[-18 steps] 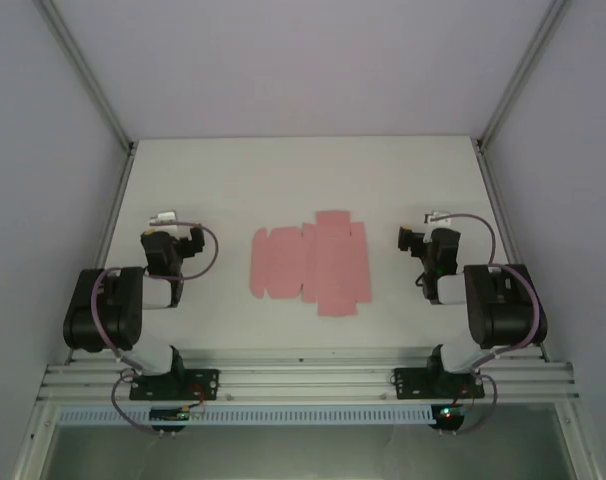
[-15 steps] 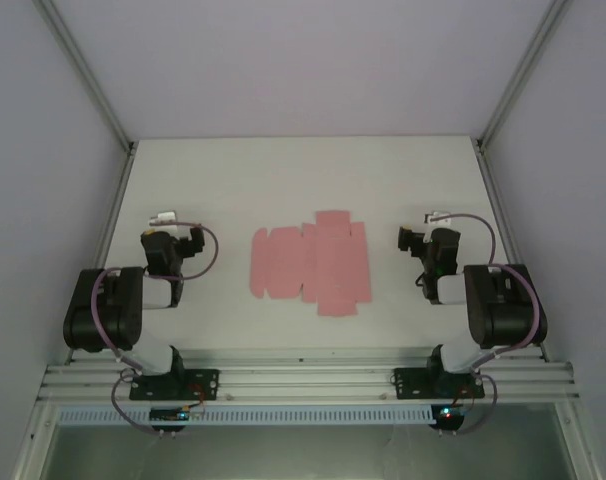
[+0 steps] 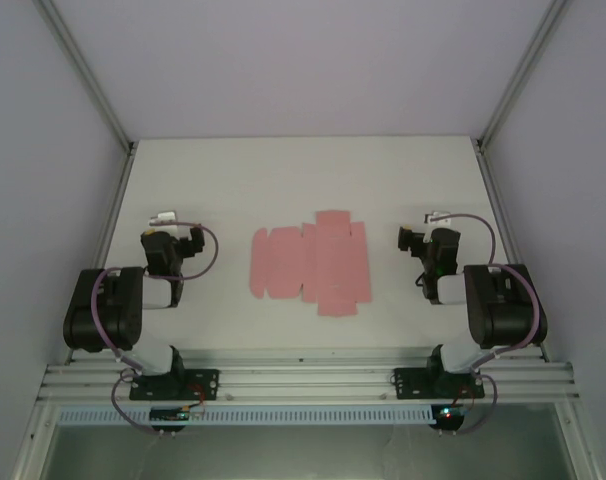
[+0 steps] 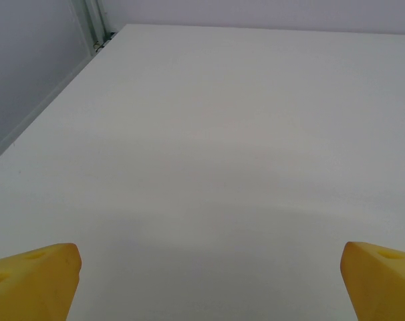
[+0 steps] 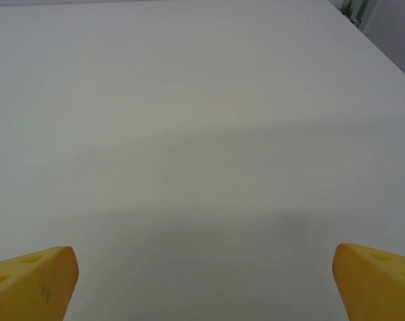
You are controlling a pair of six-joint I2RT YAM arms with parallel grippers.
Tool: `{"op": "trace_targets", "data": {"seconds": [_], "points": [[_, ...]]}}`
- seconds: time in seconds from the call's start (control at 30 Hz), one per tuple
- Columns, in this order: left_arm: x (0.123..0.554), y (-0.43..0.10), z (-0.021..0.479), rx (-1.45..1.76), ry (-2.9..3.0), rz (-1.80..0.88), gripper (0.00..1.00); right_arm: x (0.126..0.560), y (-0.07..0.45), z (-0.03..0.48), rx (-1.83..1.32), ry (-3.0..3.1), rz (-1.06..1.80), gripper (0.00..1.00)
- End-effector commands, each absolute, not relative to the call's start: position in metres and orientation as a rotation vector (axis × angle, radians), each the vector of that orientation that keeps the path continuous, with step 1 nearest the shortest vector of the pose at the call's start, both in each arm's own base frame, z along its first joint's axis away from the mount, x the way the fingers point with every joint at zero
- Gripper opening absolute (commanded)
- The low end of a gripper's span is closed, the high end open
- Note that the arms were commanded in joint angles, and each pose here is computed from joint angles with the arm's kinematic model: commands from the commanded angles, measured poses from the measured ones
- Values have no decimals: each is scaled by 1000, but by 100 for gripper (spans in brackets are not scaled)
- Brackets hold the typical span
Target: Assemble paper box
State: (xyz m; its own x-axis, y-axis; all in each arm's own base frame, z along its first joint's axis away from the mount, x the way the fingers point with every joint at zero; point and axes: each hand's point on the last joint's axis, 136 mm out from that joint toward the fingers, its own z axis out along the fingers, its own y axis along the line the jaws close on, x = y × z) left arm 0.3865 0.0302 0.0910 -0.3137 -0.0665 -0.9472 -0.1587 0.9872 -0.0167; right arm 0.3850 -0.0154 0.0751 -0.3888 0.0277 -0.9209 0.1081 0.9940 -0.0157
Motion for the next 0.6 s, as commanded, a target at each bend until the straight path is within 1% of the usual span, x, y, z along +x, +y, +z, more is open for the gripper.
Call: {"op": "trace_targets", "data": {"seconds": [0.0,0.43,0.57], "points": [[390,30,98,-153,1868,105,100,390,-16,83,91,1944,-96,100],[390,30,99,-152,1868,104,100,389,-16,83,93,1941,-99,100],[387,38,117,-199,1863,137,100,386,-21,94,103,1905,-150,100]]}}
